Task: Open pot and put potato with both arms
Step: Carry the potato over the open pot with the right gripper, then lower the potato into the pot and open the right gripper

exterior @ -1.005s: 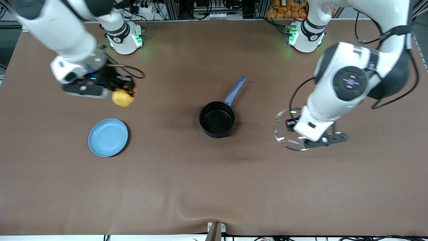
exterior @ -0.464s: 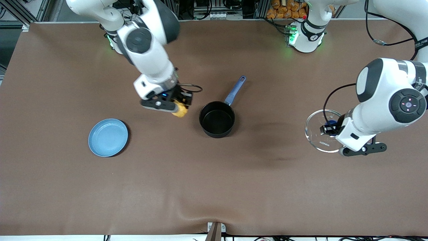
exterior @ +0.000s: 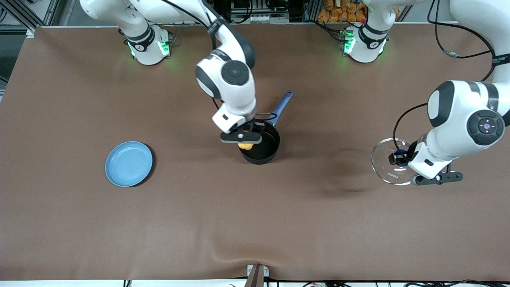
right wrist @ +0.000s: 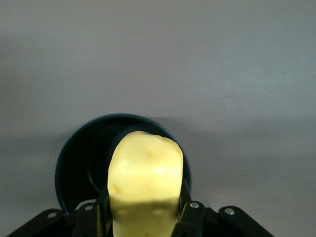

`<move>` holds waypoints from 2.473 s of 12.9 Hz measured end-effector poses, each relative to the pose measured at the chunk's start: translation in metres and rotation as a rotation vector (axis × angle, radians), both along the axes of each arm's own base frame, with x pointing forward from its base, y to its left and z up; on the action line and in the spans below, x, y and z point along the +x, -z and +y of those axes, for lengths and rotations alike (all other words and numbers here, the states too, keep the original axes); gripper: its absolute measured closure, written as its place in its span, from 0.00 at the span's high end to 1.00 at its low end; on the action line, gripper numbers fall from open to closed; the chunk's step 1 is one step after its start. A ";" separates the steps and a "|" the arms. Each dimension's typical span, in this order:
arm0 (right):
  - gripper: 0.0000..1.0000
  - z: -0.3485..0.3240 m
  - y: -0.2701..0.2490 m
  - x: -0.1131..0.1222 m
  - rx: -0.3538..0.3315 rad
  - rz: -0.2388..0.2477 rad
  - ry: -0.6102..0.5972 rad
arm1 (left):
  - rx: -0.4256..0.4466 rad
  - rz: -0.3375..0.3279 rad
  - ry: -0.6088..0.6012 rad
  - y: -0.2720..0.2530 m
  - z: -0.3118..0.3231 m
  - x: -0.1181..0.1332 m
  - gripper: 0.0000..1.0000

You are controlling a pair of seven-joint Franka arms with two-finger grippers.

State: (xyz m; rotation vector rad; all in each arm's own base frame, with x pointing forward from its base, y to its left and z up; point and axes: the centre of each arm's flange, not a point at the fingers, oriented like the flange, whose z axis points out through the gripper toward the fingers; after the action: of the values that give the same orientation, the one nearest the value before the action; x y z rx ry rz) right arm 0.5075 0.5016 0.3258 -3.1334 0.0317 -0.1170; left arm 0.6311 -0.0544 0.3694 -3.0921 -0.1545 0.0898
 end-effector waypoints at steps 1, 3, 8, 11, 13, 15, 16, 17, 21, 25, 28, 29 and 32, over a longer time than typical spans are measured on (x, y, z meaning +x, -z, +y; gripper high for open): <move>0.53 0.009 0.015 -0.004 -0.011 0.009 -0.014 | -0.016 -0.002 -0.008 0.012 0.000 -0.005 0.61; 0.53 0.021 0.037 -0.012 -0.022 0.018 -0.034 | -0.027 0.005 -0.010 0.032 -0.002 -0.014 0.61; 0.53 0.035 0.067 -0.016 0.018 -0.009 0.014 | -0.034 -0.003 -0.013 0.068 0.002 -0.031 0.61; 0.53 0.036 0.096 -0.018 0.009 0.001 0.021 | -0.040 -0.015 -0.015 0.087 0.003 -0.037 0.61; 0.53 0.035 0.106 -0.019 0.003 0.007 0.022 | -0.047 -0.034 -0.015 0.102 0.004 -0.042 0.61; 0.53 0.035 0.108 -0.018 0.000 0.008 0.023 | -0.051 -0.034 -0.016 0.116 0.005 -0.047 0.61; 0.53 0.034 0.107 -0.018 0.000 0.007 0.024 | -0.052 -0.031 -0.014 0.121 0.006 -0.048 0.61; 0.53 0.033 0.107 -0.016 -0.001 0.005 0.026 | -0.054 -0.031 -0.009 0.125 0.006 -0.048 0.61; 0.81 0.032 0.106 -0.014 -0.001 0.002 0.030 | -0.058 -0.024 -0.002 0.136 0.007 -0.049 0.61; 0.72 0.030 0.100 -0.007 0.001 -0.007 0.038 | -0.060 -0.020 -0.001 0.142 0.007 -0.049 0.61; 0.72 0.013 0.061 0.011 -0.036 0.018 0.063 | -0.059 -0.013 0.002 0.150 0.009 -0.050 0.61; 0.72 0.006 0.033 0.016 -0.034 0.023 0.067 | -0.059 -0.013 0.003 0.151 0.009 -0.050 0.61; 0.72 -0.029 -0.078 0.024 0.014 0.070 0.055 | -0.060 -0.024 0.002 0.147 0.009 -0.046 0.89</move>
State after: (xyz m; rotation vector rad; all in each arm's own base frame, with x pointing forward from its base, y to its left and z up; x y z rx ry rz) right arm 0.5312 0.4728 0.4042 -3.1220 0.1186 -0.0075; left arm 0.5851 -0.0451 0.2227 -3.1536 -0.1530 0.0585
